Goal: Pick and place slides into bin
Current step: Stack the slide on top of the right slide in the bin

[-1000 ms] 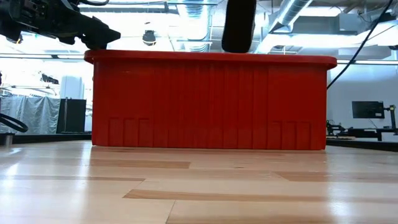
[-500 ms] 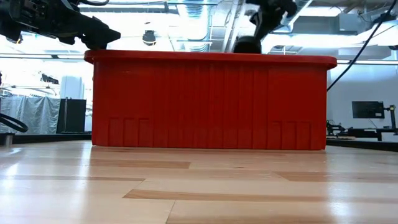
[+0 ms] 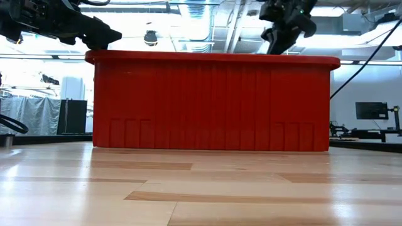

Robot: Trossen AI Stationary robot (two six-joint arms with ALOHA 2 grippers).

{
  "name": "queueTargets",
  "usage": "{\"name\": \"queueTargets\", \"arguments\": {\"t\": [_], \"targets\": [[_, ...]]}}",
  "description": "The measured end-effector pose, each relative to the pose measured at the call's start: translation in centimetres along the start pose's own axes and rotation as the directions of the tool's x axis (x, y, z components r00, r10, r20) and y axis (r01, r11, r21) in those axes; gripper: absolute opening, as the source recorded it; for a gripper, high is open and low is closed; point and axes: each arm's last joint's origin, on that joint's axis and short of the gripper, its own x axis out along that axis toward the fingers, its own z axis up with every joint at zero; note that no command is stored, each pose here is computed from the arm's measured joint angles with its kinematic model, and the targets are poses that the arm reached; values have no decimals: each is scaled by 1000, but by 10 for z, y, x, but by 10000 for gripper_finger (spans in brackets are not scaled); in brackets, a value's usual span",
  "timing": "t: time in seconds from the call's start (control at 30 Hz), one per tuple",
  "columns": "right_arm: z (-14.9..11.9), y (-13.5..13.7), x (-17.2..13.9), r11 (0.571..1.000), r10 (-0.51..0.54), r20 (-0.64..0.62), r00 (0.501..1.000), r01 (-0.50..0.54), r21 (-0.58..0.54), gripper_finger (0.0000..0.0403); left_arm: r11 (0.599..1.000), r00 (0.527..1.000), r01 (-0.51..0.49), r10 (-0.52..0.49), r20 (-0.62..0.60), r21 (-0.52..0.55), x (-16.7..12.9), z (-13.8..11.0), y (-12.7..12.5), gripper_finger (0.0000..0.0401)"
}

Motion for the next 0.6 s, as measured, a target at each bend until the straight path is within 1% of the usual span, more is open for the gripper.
{"name": "queueTargets", "arguments": {"t": [0.3,0.6], "targets": [[-2,4,10,999,13,-1,1000,-13,-38,0,1000,1000,0,0,0,0,0,0,0,219],[-1,2,10,997,-2,12,1000,3,-83,1,1000,1000,0,0,0,0,0,0,0,219]]}}
